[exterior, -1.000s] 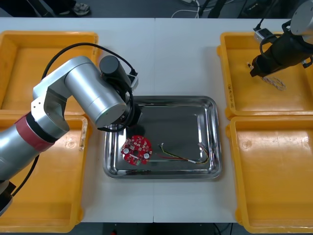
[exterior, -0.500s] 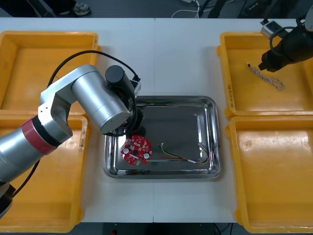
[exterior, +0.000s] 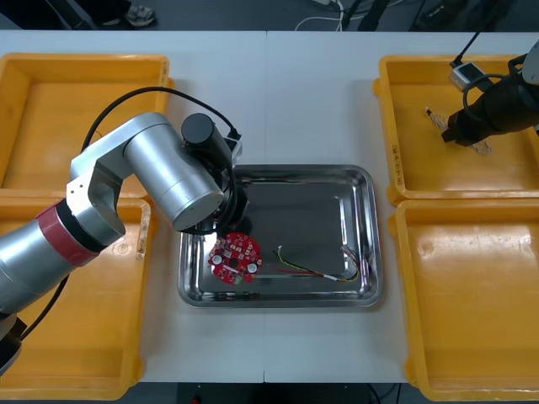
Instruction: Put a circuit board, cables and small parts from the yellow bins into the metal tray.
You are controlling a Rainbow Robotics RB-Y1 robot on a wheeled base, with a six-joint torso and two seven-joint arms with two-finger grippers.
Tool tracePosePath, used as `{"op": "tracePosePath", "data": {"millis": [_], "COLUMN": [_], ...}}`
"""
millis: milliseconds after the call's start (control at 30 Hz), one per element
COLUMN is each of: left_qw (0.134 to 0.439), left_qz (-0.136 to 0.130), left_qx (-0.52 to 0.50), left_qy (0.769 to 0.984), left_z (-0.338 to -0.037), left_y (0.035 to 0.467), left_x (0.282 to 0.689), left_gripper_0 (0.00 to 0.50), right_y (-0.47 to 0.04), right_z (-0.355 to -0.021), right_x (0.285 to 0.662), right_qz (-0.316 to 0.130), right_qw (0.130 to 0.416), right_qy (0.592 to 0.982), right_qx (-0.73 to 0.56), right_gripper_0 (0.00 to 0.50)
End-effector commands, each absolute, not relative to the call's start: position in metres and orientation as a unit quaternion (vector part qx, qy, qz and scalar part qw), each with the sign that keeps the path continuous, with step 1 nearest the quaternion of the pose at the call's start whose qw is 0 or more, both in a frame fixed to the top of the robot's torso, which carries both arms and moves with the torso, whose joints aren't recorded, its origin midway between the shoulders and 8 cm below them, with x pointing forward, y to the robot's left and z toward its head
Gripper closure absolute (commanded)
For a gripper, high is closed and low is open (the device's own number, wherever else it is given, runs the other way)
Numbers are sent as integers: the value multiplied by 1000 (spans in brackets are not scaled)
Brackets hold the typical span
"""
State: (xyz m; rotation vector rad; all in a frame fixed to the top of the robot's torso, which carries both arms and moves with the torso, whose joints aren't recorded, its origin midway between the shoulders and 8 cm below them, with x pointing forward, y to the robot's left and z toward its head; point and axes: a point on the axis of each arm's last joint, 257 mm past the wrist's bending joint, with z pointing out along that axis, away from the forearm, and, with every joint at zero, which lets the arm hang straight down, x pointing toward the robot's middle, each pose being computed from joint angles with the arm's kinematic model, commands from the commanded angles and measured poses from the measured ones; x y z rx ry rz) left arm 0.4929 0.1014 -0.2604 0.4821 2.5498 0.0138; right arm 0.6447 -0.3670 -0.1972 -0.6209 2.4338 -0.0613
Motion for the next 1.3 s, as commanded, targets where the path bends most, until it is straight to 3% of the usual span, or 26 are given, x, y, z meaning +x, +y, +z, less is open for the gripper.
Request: {"op": "tracePosePath", "data": {"millis": [33,400,1033,1067,1100,1133,1167,1267,1300], "left_qw": [269,272,234,235,236,239,244,252,251], "left_qz": [-24,-20,-15,-12,-11,-10,-11,-8,-8], "left_qx": [147,147,156,161,164,166,169,175,177], "left_qy": [952,951,960,959,958,957,955,952,951], "left_z": [-264,-252,-126,-120,-115,-112,-107,-97,-95], "left_y": [84,85,141,146,152,155,160,174,180], "left_x": [486,488,485,486,487,489,492,498,501], "left_gripper_0": [0,0,0,0,0,0,0,0,0], "right_y": [-382,-372,-357,-357,-356,-357,-357,-356,-356], "right_z": [-188,-196,-219,-219,-219,-219,-220,-221,-221], "right_x": [647,653,652,652,652,652,651,651,651], "right_qz": [-38,-35,-22,-22,-21,-22,-21,-21,-21], "right_qw": [319,331,336,336,336,336,335,335,335], "right_qy": [916,913,912,911,911,911,912,912,911], "right_qx": [-240,-237,-235,-236,-236,-236,-235,-236,-237], "right_gripper_0": [0,0,0,56,192,250,391,500,500]}}
